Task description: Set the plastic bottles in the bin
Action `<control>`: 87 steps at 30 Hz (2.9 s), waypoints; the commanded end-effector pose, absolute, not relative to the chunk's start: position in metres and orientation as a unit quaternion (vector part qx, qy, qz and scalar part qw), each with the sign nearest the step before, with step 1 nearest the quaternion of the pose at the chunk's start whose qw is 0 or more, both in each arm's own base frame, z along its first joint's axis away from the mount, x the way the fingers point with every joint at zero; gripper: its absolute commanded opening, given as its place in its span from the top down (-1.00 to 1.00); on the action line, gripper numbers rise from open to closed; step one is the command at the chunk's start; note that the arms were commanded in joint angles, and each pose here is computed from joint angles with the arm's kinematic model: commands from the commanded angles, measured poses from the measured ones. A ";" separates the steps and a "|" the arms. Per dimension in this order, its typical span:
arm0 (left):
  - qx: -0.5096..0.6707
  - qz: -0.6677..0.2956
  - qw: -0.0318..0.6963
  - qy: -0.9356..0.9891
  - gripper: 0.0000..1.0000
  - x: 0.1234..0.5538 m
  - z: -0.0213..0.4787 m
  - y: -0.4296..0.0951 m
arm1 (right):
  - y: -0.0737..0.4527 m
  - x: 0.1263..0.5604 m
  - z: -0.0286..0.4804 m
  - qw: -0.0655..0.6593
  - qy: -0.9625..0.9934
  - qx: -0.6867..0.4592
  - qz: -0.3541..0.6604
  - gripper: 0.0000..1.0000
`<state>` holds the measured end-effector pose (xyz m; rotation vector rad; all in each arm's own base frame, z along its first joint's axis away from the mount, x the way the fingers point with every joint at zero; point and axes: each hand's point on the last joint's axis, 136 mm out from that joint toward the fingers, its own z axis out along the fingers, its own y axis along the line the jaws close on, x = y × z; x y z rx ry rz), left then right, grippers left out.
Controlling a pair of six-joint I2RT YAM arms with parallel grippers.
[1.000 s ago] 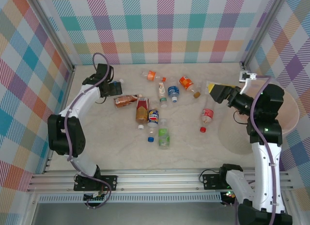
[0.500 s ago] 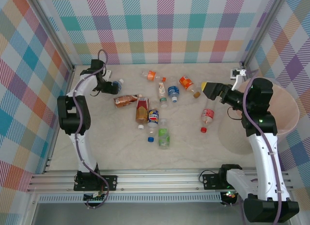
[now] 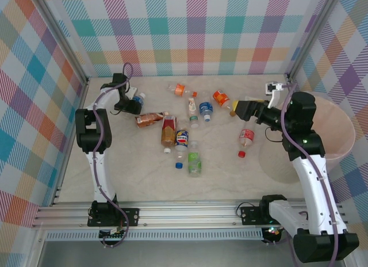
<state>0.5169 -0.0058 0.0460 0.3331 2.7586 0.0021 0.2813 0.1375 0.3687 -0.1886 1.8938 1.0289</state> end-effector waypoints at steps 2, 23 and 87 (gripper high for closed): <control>0.116 -0.005 0.153 0.981 -0.29 0.507 0.024 -0.004 | 0.142 0.283 0.374 0.483 0.767 -0.097 0.411 -0.99; -0.028 -0.076 0.325 0.942 0.19 0.506 0.152 -0.025 | 0.115 0.311 0.359 0.528 0.768 0.004 0.362 -0.99; 0.285 -0.609 0.262 0.692 0.09 0.279 0.324 -0.398 | 0.211 0.307 0.355 0.440 0.739 -0.130 0.493 -0.02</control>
